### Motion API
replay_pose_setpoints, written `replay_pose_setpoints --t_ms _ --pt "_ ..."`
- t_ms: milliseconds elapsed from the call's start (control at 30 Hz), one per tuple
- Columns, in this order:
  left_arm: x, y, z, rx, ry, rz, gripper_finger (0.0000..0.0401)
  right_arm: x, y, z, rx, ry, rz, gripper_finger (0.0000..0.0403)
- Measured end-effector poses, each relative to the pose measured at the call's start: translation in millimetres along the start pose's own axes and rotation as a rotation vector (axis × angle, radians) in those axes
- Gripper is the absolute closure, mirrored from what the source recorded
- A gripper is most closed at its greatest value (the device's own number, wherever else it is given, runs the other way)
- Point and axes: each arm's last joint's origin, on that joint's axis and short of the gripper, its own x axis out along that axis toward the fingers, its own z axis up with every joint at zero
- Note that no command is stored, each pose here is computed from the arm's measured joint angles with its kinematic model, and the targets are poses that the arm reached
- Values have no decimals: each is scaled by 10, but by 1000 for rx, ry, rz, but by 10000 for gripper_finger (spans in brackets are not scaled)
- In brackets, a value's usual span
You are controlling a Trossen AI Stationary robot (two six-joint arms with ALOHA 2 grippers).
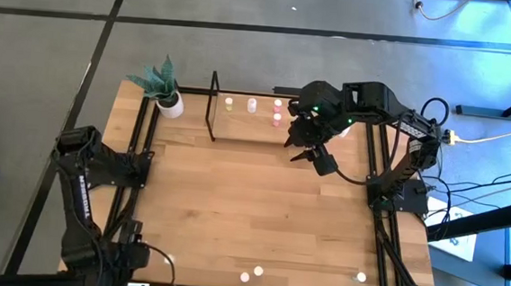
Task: Pick and place medicine bottles onto shelf by color
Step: Put the bottom white pill bottle on the shelf aligned with other white pill bottle
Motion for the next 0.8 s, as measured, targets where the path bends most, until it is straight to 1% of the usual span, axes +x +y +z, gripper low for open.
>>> replay_pose_setpoints --t_ms 133,267,367,500,633,800 --pt "55 19 -29 7 5 15 175 0 0 0 0 0 0 210" --pt "172 46 -80 11 10 27 175 0 0 1 0 -1 0 210" --pt "240 51 -104 -12 7 22 175 1 -2 4 -1 -4 -2 210" --pt "320 67 -147 -12 8 23 175 1 -4 8 -3 -8 -4 210" --pt "408 101 -184 -57 12 36 175 2 -9 18 -5 -17 -8 210" --pt "536 116 -232 -75 20 9 175 2 -13 26 -8 -25 -12 210"
